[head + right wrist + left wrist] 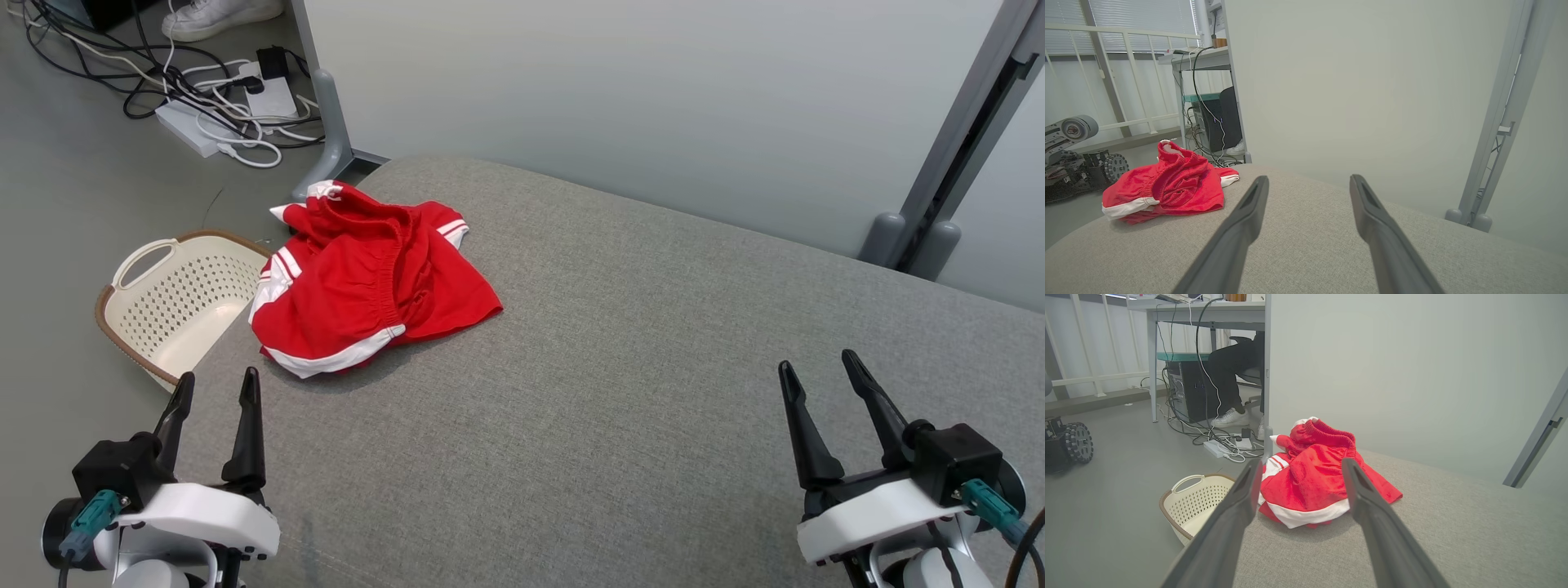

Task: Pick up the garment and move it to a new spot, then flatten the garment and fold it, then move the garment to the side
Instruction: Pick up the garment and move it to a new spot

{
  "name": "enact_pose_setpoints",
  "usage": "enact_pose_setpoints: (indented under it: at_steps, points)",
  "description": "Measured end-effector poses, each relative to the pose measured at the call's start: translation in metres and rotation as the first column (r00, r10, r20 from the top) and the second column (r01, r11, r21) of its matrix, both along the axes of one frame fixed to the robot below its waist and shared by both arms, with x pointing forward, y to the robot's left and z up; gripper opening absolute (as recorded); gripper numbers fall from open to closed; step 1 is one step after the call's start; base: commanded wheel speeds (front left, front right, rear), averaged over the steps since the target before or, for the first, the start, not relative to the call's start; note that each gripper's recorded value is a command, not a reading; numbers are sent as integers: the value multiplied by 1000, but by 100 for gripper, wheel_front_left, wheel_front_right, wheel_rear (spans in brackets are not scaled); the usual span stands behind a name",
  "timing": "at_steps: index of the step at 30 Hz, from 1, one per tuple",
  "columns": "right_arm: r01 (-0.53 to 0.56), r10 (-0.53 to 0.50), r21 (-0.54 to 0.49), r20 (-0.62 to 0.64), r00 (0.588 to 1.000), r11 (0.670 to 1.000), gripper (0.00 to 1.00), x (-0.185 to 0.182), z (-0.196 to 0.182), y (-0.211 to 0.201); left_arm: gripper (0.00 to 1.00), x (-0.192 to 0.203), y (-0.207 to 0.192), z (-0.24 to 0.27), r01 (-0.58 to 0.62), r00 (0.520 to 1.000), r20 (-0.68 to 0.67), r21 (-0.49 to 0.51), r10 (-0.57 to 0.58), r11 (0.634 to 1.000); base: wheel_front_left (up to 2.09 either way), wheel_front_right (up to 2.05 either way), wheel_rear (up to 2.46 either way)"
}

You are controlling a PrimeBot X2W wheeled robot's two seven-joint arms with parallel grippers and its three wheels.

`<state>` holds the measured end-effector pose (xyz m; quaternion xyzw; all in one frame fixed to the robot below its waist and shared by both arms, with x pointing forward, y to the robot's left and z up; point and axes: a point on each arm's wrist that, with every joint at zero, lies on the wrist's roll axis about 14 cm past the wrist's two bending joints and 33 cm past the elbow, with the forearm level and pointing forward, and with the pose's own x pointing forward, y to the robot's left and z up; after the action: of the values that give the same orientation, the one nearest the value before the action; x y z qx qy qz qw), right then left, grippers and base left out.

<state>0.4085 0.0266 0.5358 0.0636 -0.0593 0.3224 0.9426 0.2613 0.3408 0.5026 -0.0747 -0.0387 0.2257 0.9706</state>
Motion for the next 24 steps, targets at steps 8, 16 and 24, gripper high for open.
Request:
enact_pose_setpoints:
  at_steps: [8,16,24]
  points:
    - [0,0,3,-6,1000,1000,100,-1,-1,0,100,1,-1,-1,3,1000,-3,-1,-3,1000,0,0,0]
    - [7,-7,3,-12,1000,1000,100,-1,-3,-3,100,9,-3,6,14,1000,16,3,-15,1000,0,0,0]
    - [25,-25,-2,-19,1000,1000,100,5,-7,-12,100,50,-13,34,82,994,64,38,-84,996,0,0,0]
